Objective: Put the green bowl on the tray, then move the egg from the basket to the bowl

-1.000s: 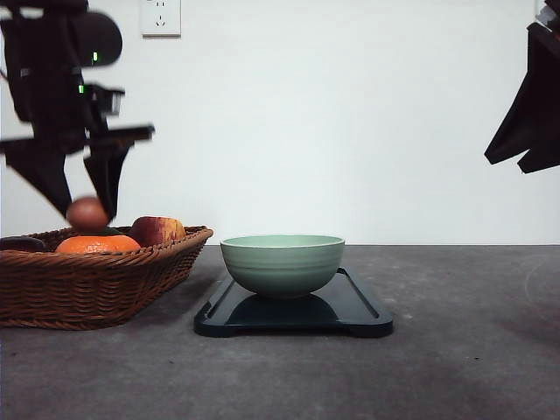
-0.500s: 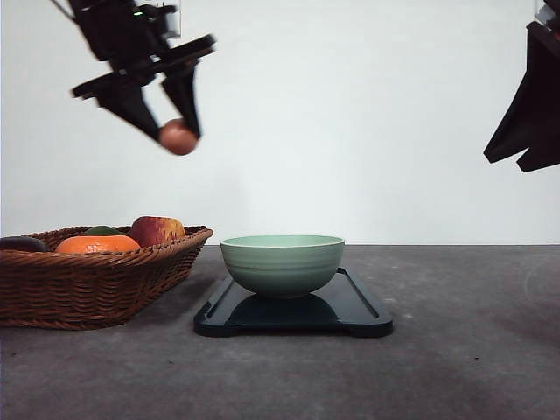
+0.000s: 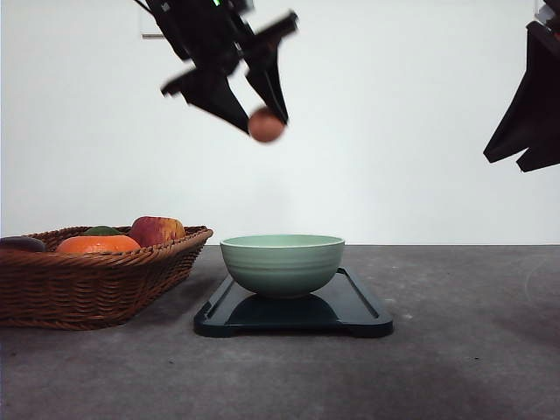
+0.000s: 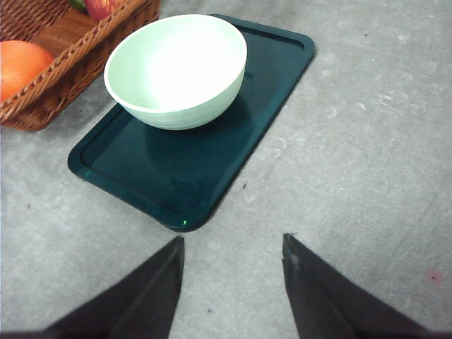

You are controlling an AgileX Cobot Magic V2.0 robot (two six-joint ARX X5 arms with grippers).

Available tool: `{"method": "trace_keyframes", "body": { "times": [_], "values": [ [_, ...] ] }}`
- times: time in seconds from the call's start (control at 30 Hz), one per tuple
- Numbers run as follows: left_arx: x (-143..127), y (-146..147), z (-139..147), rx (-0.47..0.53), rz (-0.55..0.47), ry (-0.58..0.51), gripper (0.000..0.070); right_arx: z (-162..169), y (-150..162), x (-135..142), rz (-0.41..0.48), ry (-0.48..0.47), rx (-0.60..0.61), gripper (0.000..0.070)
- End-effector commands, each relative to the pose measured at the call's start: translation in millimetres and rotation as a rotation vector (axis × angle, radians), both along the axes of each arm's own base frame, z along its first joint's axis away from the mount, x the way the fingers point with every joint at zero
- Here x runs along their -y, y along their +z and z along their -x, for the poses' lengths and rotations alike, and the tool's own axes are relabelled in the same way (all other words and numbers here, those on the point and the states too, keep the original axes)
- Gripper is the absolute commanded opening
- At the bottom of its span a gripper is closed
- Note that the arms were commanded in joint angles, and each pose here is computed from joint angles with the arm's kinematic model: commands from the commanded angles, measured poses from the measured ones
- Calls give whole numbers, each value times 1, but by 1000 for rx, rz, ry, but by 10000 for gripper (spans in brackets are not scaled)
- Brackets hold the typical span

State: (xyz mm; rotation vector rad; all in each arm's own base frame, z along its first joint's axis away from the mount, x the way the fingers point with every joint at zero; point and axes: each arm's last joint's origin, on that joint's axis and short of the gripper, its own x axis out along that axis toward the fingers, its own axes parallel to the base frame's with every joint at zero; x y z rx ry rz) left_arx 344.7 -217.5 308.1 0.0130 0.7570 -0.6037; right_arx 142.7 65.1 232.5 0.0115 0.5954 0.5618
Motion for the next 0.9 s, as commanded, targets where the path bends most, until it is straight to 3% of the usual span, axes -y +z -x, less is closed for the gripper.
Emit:
{"method": "trace_keyframes", "body": {
  "times": [0.0, 0.53, 0.87],
  "values": [
    [13, -11, -6, -8, -9, -25, 218, -1, 1, -1, -10, -4, 2, 273],
    [47, -103, -22, -143, -200, -35, 218, -1, 1, -1, -10, -5, 3, 273],
    [47, -115, -21, -161, -270, -4, 218, -1, 1, -1, -9, -6, 3, 273]
  ]
}}
